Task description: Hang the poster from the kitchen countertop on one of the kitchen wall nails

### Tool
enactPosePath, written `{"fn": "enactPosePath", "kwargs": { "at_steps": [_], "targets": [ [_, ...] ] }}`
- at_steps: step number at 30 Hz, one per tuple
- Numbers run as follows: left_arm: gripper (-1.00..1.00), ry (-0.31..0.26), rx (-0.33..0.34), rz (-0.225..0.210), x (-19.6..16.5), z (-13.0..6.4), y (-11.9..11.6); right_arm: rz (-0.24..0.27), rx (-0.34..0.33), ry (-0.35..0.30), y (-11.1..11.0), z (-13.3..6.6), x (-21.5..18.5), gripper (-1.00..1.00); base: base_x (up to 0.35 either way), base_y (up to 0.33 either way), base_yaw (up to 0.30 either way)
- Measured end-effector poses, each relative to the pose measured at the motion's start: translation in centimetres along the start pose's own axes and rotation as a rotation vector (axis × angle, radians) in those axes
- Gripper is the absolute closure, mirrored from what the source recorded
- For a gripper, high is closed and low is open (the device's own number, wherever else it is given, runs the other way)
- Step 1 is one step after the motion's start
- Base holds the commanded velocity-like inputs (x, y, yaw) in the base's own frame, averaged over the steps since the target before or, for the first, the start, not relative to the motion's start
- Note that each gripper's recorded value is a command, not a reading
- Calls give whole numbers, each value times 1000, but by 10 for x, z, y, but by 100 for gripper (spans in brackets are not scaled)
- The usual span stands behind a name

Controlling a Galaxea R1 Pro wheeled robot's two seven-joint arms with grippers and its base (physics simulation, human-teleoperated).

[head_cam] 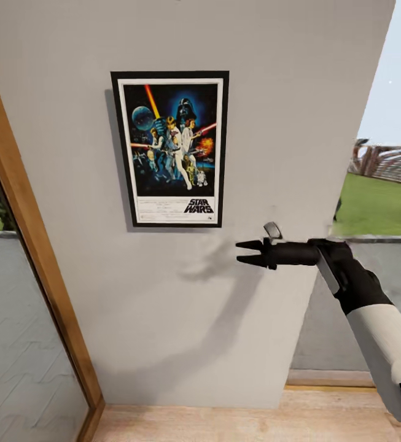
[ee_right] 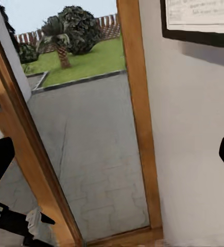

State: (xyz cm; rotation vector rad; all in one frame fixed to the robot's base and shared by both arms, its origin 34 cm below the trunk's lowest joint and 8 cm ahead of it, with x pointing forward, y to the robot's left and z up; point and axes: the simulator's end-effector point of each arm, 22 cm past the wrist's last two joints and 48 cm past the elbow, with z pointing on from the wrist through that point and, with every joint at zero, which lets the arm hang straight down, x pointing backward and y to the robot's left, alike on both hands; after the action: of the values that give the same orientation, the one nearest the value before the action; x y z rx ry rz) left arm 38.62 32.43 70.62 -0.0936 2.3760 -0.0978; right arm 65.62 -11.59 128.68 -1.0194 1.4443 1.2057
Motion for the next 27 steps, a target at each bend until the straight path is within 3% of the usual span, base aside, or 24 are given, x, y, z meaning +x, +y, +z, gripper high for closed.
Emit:
{"fn": "enactPosePath", "kwargs": {
  "at_steps": [1,2,3,4,5,7,8,9,11,12,15,17,20,22,23,27],
  "targets": [
    [-100,2,0,0,0,0,0,97,0,15,2,0,57,-100,0,0,0],
    [-100,1,-1,0,0,0,0,95,2,12,2,-1,59,-100,0,0,0],
    [-100,7,0,-2,3,-1,0,78,59,-43,-17,-19,96,-100,0,0,0],
    [-100,9,0,-2,4,0,0,253,77,-17,-3,-25,191,-100,0,0,0],
    [-100,11,1,-2,5,0,0,333,88,-4,10,-29,237,-100,0,0,0],
    [-100,13,1,-2,6,0,-1,351,110,-8,5,-34,254,-100,0,0,0],
    [-100,16,2,-1,7,0,-2,342,160,-5,8,-44,297,-100,0,0,0],
    [-100,16,2,-2,7,0,-2,495,221,19,19,-58,360,-100,0,0,0],
    [-100,16,1,-2,7,0,-2,587,287,42,30,-71,404,-100,0,0,0],
    [-100,16,1,-3,7,0,-1,649,351,74,42,-83,441,-100,0,0,0],
    [-100,18,-1,-5,8,-1,-1,733,484,157,68,-105,506,-100,0,0,0],
    [-100,18,-3,-7,8,-1,-1,790,630,252,92,-129,562,-100,0,0,0],
    [-100,19,-6,-8,9,-1,0,814,727,311,102,-145,590,-100,0,0,0],
    [-100,23,-23,-9,11,-1,4,834,865,402,113,-168,625,-100,0,0,0],
    [-100,45,-41,-11,21,-2,7,839,973,471,120,-184,648,-100,0,0,0],
    [-100,98,-96,-14,46,-7,16,830,1206,616,134,-219,684,-100,0,0,0]
  ]
}}
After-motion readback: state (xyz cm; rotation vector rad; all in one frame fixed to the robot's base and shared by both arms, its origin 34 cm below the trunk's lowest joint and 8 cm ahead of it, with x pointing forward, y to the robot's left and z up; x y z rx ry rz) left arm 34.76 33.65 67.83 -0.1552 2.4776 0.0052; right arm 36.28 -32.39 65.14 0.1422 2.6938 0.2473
